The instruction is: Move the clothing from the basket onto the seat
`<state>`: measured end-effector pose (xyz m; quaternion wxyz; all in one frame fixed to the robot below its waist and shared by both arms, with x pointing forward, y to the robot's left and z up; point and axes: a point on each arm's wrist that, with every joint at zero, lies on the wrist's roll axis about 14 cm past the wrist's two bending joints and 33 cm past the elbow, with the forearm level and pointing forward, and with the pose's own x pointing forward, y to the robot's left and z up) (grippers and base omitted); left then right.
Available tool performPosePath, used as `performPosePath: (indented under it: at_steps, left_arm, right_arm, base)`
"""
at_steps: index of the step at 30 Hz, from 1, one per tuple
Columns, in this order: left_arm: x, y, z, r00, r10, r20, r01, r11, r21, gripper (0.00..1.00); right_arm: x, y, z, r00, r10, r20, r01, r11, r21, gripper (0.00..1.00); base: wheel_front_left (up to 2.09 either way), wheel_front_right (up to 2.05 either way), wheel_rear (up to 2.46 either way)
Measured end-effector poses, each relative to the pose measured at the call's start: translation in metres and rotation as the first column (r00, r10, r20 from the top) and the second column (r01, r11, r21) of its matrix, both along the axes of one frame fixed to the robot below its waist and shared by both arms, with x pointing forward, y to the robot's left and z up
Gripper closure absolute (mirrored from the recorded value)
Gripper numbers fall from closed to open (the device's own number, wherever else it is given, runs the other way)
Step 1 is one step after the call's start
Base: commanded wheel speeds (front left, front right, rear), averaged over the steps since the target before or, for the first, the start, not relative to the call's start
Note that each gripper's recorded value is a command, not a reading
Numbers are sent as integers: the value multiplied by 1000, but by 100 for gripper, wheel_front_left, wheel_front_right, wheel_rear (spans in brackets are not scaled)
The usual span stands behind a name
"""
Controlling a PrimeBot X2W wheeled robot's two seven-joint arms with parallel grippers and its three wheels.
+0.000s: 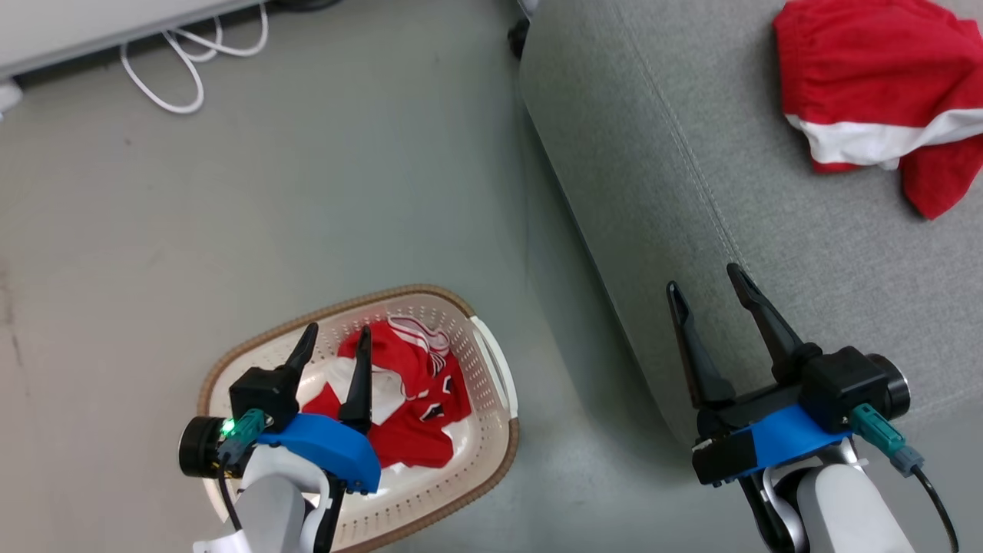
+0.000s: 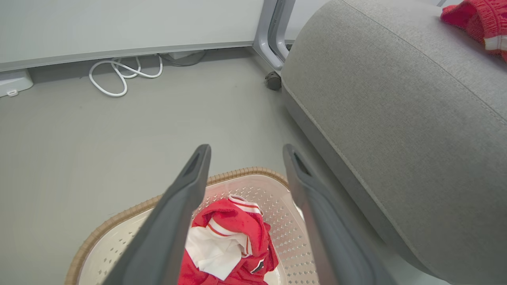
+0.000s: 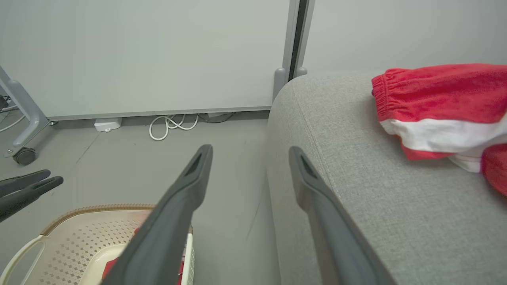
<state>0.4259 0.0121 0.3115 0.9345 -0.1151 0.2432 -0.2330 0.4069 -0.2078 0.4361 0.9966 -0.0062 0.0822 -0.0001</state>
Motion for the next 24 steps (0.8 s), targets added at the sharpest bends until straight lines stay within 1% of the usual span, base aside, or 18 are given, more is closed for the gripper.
performPosePath:
  at_steps: [4, 10, 21, 24]
  left_arm:
    - [-5, -14, -24, 996, -62, -57, 62, 998, 7, 0]
    - [-13, -27, -59, 981, -137, -141, 141, 990, 18, 0]
    - [-22, -50, -111, 929, -203, -310, 210, 978, -8, 0]
    - [-24, -50, -125, 907, -189, -375, 201, 980, -8, 0]
  right_arm:
    - [5, -2, -9, 1000, -1, -15, 1, 1000, -8, 0]
    - [13, 2, -26, 999, 9, -42, -9, 1000, 9, 0]
    - [22, 2, -58, 995, 13, -100, -11, 1000, 19, 0]
    - [22, 1, -65, 993, 10, -116, -8, 1000, 23, 0]
  base:
    - [0, 0, 0]
    - [0, 0, 0]
    - [0, 0, 0]
    - [0, 0, 0]
